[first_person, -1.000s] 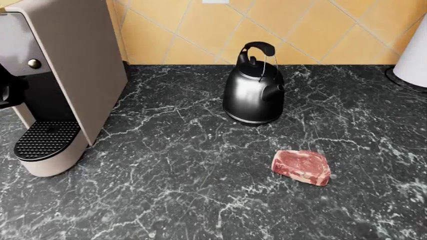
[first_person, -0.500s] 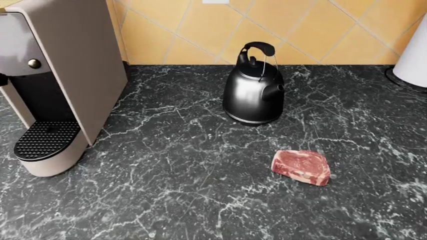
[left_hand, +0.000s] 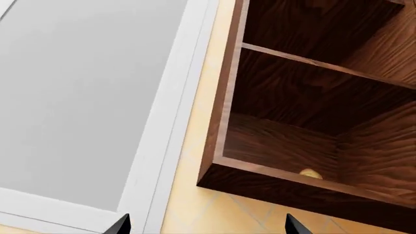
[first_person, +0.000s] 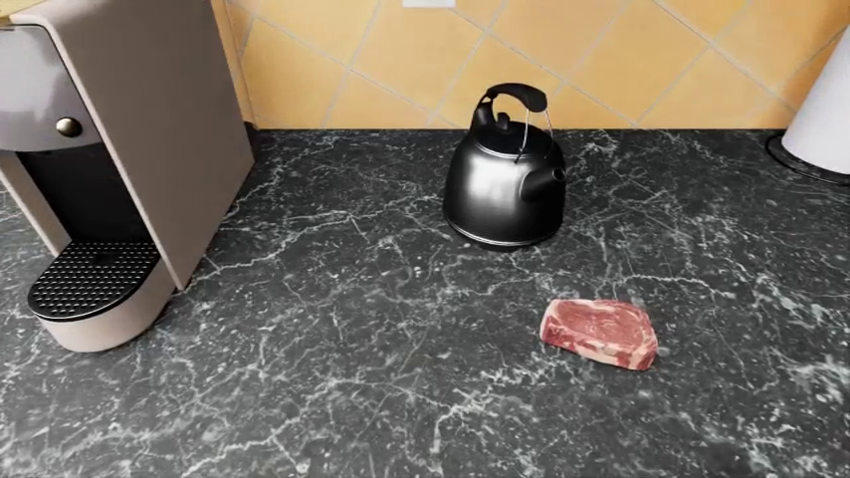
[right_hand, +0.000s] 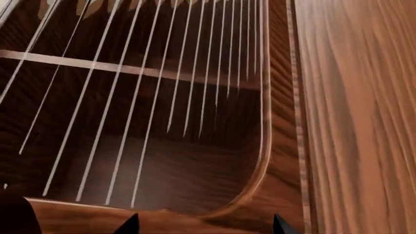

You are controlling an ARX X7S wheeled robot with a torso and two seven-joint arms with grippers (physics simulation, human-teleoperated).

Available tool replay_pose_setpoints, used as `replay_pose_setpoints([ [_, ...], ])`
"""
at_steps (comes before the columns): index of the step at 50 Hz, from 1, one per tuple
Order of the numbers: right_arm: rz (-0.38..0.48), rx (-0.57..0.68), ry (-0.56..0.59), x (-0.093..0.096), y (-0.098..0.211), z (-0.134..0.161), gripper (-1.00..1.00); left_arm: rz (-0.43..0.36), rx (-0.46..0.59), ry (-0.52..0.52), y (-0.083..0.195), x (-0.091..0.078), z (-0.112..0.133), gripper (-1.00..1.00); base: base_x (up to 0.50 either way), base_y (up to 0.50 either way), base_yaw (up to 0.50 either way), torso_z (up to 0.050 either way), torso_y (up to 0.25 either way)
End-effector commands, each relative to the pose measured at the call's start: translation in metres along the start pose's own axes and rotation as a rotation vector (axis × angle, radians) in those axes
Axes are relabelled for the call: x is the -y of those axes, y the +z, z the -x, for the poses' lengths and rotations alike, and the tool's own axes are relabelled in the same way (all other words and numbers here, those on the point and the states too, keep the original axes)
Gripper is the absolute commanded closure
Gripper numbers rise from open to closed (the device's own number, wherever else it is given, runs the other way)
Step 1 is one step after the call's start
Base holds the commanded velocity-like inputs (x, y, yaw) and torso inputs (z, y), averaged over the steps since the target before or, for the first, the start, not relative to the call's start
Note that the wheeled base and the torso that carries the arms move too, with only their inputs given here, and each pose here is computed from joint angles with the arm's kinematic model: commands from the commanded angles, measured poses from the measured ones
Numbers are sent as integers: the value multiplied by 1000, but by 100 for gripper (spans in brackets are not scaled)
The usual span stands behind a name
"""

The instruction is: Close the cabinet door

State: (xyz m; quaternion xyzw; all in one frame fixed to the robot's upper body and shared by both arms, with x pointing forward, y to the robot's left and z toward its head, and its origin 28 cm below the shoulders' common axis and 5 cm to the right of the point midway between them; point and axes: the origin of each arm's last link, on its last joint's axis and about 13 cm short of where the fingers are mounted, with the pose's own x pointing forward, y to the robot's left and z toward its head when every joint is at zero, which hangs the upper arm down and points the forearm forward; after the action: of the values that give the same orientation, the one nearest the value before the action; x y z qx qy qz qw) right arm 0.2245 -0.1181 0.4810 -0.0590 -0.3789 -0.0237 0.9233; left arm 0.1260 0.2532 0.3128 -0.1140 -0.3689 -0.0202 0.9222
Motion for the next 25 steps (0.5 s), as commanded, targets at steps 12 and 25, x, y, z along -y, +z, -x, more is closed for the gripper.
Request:
replay_pose_setpoints([
  [12,-3,-225,72,-18,-55,-21,-100,12,-2,-8,0,-1,3,-100,4,0,1,0,0],
  [25,-9,-274,83,-30,-76,-30,-100,15,-3,-9,0,-1,4,-100,4,0,1,0,0],
])
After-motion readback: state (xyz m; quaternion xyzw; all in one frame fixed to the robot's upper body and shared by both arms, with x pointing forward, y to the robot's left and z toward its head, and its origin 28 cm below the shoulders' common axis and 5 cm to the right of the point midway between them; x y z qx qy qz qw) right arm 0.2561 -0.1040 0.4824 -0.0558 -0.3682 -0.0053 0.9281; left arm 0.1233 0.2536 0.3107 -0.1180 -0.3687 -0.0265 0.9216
